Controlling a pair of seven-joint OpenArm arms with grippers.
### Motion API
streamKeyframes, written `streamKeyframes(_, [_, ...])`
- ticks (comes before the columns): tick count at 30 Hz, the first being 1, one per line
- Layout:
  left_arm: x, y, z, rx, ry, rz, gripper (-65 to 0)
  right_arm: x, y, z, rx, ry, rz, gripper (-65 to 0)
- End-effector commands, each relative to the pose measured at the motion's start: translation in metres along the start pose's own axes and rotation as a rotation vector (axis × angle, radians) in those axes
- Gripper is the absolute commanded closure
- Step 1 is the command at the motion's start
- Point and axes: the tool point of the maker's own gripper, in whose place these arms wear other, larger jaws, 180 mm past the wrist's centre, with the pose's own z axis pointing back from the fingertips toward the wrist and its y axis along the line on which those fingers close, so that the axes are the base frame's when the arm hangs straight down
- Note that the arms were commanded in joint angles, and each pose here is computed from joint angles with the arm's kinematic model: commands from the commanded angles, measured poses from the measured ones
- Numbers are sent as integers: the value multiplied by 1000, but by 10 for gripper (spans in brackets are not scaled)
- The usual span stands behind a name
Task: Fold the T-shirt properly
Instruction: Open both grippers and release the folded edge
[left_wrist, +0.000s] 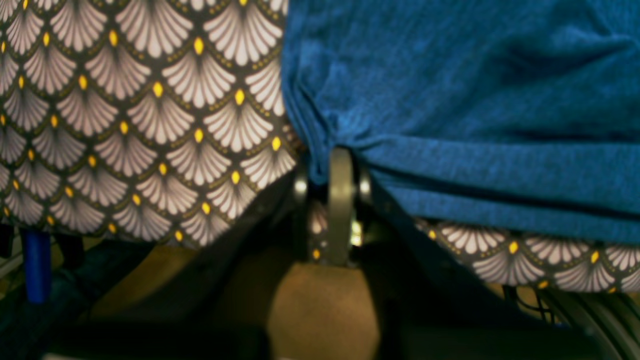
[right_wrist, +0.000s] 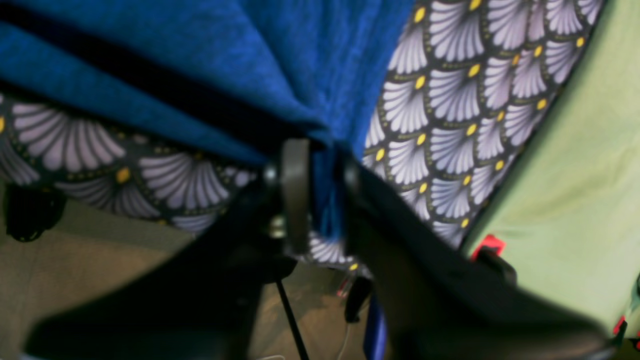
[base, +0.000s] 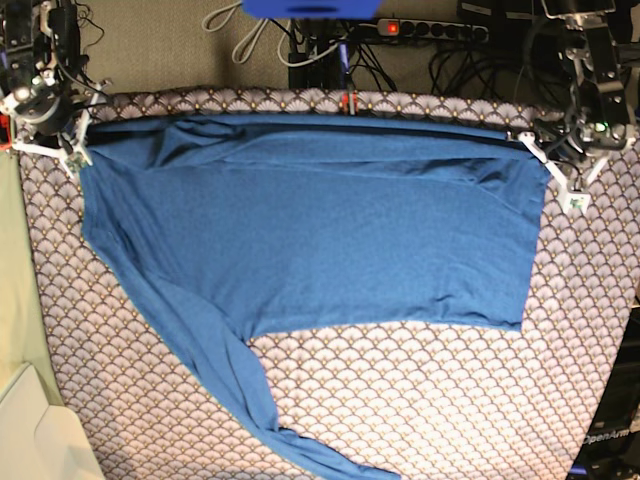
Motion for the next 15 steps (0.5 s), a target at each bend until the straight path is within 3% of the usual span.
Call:
streamKeyframes(1, [6, 10, 5, 33, -16, -16, -111, 4, -11, 4, -30, -12, 8, -194])
streamKeyframes(5, [-2, 10, 6, 33, -1, -22, -313, 4, -11, 4, -31, -14, 6, -305])
streamKeyframes(7, [-9, 10, 5, 32, 13, -24, -369, 1, -15, 6, -43, -8, -4, -326])
streamKeyframes(15, [-11, 10, 11, 38, 3, -34, -384, 17, -33, 35, -125, -83, -26, -331])
